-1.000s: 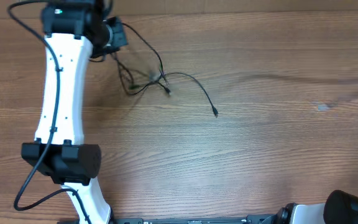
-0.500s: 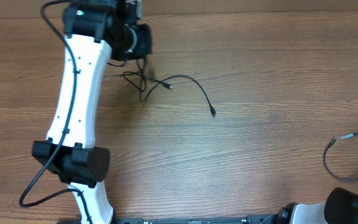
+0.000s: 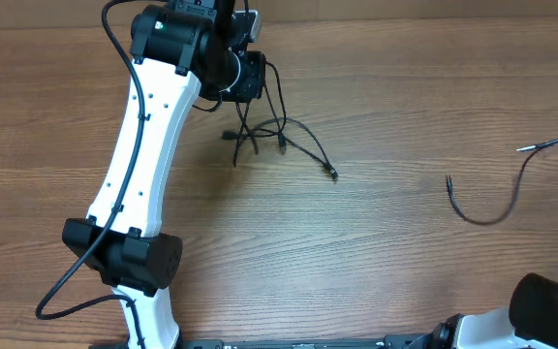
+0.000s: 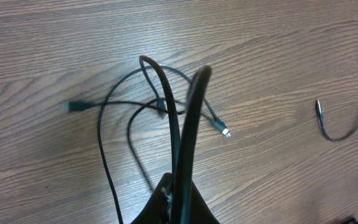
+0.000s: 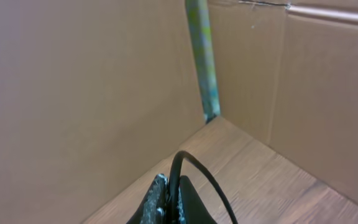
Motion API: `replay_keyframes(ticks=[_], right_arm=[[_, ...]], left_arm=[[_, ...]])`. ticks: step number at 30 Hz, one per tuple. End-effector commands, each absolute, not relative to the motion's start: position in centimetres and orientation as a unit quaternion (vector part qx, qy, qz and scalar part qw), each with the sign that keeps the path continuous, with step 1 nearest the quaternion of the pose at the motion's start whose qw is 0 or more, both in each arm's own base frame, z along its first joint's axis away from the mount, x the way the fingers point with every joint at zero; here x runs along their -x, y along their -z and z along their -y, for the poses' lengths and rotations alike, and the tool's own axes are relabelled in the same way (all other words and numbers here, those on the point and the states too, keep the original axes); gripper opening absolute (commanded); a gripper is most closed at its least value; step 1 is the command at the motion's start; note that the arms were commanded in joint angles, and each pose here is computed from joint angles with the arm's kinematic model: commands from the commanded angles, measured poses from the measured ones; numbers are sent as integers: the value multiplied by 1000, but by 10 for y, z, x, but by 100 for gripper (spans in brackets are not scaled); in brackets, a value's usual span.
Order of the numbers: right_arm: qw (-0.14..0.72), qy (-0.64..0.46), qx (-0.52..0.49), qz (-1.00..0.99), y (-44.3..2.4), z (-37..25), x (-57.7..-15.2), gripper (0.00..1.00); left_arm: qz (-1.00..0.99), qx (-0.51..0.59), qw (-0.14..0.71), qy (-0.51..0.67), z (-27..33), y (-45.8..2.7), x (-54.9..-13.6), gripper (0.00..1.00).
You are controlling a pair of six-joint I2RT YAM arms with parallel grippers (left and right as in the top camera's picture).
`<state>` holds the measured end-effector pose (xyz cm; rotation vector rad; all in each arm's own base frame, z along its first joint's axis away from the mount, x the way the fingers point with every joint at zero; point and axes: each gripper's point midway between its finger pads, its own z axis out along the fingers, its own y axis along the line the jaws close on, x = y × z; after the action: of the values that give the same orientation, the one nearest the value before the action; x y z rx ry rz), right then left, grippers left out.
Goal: Untangle cables
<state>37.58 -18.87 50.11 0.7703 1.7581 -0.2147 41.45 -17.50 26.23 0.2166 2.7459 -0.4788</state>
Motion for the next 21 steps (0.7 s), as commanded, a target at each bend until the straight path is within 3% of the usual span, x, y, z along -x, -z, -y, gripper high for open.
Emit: replay_keyframes(ticks=[1, 10, 21], right_arm=[[544, 114, -337, -760, -487, 197, -376, 4], [422, 116, -348, -829, -404, 203, -390, 4], [403, 166, -369, -821, -399, 220, -380, 4]], left_arm=[[-964, -89, 190, 165, 174, -273, -414, 4], [-964, -89, 190, 164, 174, -273, -414, 4], [-964, -89, 190, 164, 174, -273, -414, 4]])
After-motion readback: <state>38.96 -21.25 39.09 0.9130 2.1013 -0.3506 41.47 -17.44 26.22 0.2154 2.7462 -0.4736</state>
